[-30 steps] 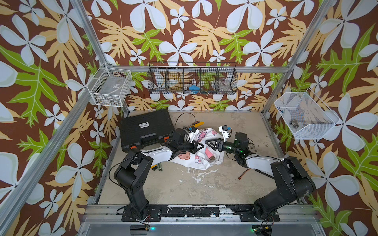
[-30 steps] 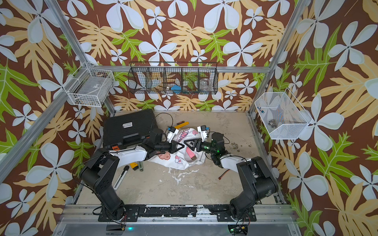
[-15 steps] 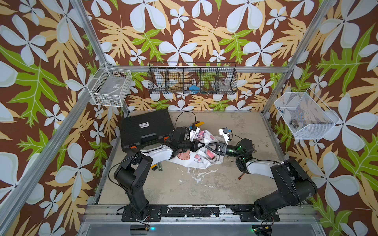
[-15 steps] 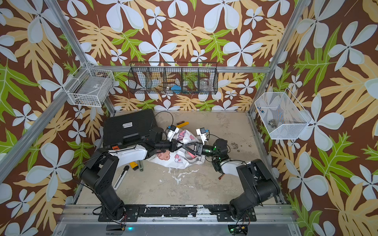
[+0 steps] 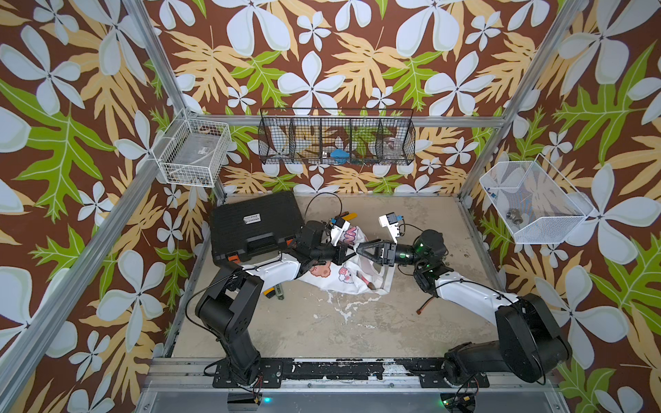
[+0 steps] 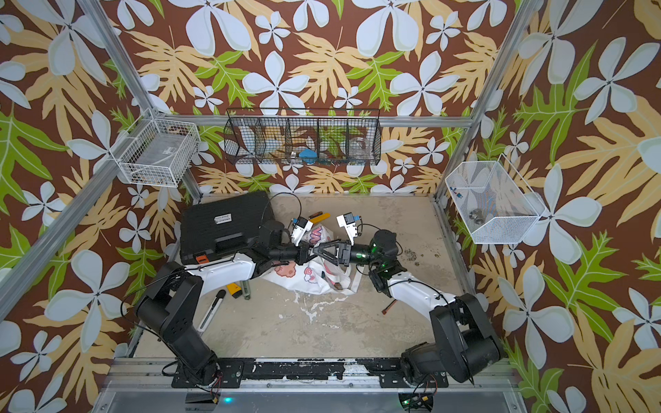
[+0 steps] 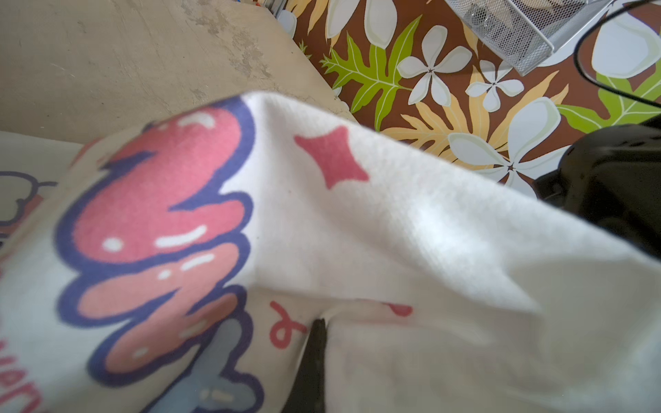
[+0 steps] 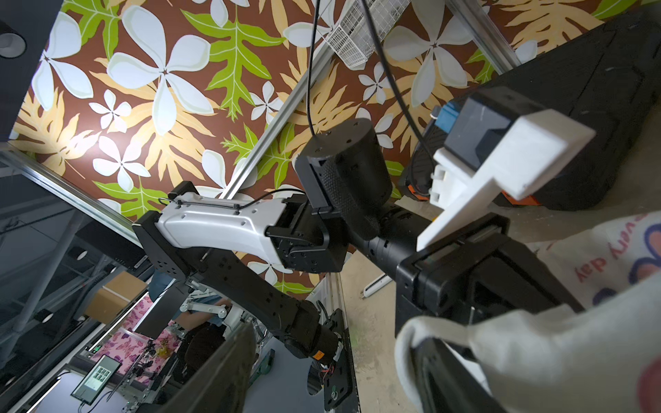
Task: Place the art knife into the pouch
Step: Adjust the pouch at the center of the board.
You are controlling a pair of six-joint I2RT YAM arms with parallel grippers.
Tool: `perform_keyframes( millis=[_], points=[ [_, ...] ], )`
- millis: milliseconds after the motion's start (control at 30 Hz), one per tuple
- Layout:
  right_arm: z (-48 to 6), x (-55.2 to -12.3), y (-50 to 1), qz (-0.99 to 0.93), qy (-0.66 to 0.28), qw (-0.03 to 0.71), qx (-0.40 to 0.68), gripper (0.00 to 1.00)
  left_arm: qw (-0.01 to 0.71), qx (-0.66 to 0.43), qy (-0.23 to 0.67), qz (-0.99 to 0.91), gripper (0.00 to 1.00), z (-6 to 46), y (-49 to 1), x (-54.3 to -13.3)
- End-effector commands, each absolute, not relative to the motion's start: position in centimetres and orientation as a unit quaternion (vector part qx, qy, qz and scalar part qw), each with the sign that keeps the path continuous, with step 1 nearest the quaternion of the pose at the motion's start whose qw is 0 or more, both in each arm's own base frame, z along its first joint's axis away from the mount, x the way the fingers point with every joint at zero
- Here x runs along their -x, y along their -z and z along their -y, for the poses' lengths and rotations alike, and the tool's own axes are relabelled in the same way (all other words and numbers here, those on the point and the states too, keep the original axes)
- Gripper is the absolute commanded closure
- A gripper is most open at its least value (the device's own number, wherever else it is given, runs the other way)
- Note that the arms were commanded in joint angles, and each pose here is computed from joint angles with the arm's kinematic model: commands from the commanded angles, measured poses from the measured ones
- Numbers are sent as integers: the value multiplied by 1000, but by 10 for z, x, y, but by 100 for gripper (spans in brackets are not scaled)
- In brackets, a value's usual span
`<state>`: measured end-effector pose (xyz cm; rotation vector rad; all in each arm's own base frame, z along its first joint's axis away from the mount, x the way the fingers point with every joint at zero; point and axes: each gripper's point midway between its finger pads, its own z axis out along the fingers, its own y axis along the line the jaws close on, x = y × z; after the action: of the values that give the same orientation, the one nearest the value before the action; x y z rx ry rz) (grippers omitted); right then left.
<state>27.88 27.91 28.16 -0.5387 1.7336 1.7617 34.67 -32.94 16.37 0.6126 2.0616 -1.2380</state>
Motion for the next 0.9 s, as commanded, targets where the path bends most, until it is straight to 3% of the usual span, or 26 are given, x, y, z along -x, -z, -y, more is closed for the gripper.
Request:
perform_keyframes(
  millis=[0, 267, 867],
  points=[
    [-281, -272, -314, -615, -678, 320, 243, 29, 324, -229, 464, -792, 100, 325, -162, -347],
    [-269, -305, -327, -635, -648, 360, 216, 28, 334, -232, 467, -786, 100, 323, -173, -342],
    [-259, -333, -359, -606, -703, 337, 159, 30, 369, -265, 490, -743, 62, 320, -224, -322]
  ],
)
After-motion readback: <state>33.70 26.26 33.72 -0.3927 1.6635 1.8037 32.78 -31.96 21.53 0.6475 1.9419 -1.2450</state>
